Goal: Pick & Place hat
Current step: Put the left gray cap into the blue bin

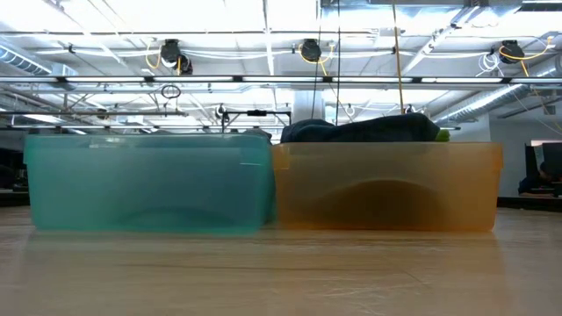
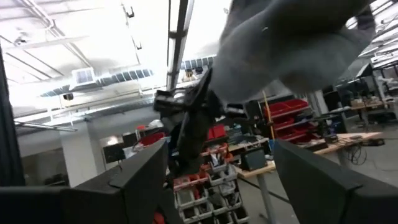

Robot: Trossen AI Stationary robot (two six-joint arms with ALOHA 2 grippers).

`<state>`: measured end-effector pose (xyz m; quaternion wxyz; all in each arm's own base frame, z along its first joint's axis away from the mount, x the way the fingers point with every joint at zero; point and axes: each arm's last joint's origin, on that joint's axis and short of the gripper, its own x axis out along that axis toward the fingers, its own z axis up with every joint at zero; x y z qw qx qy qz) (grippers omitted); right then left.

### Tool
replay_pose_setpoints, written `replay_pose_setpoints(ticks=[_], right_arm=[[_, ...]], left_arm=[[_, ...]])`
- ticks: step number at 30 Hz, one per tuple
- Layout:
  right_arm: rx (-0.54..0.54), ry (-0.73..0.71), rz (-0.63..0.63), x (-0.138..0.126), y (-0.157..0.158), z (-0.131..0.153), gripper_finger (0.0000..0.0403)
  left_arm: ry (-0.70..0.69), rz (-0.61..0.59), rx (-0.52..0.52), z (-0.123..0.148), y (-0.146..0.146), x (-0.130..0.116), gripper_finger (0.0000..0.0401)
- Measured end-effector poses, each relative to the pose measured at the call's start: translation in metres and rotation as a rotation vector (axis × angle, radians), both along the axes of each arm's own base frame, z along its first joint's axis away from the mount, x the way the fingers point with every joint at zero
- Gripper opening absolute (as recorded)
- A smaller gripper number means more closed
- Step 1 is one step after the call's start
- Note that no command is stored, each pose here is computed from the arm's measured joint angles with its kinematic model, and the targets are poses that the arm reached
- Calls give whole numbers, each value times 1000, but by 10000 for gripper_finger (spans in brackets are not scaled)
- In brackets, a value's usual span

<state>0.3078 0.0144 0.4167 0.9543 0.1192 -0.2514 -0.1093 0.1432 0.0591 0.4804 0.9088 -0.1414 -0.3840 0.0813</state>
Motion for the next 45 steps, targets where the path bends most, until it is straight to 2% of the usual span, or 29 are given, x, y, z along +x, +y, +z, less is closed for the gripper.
replay_pose_setpoints(ticks=[6, 11, 14, 19, 25, 29, 34, 37, 40, 45], right_arm=[[2, 3, -17, 0, -6, 10, 279], [18, -3, -4, 0, -8, 12, 279], [22, -14, 39, 0, -8, 12, 279], [5, -50, 37, -2, -8, 15, 279], [-73, -127, 63, -7, -3, 23, 279], [-148, -166, 105, -9, 4, 26, 279], [-266, -205, 65, -14, 15, 31, 274], [-303, -208, 50, -15, 20, 31, 256], [-315, -203, 46, -15, 21, 31, 220], [-329, -199, 61, -14, 21, 31, 113]], left_arm=[[-20, -28, 22, -3, -18, 26, 9], [-77, -42, 78, -4, -35, 48, 9], [-60, -56, 102, 1, -45, 62, 9], [-48, -85, 159, 17, -60, 86, 9], [13, -126, 196, 30, -75, 112, 9], [38, -138, 200, 27, -80, 129, 9], [59, -145, 173, 20, -81, 141, 9], [69, -137, 163, 19, -81, 144, 9], [65, -134, 139, 19, -80, 143, 9], [64, -135, 134, 19, -80, 143, 9]])
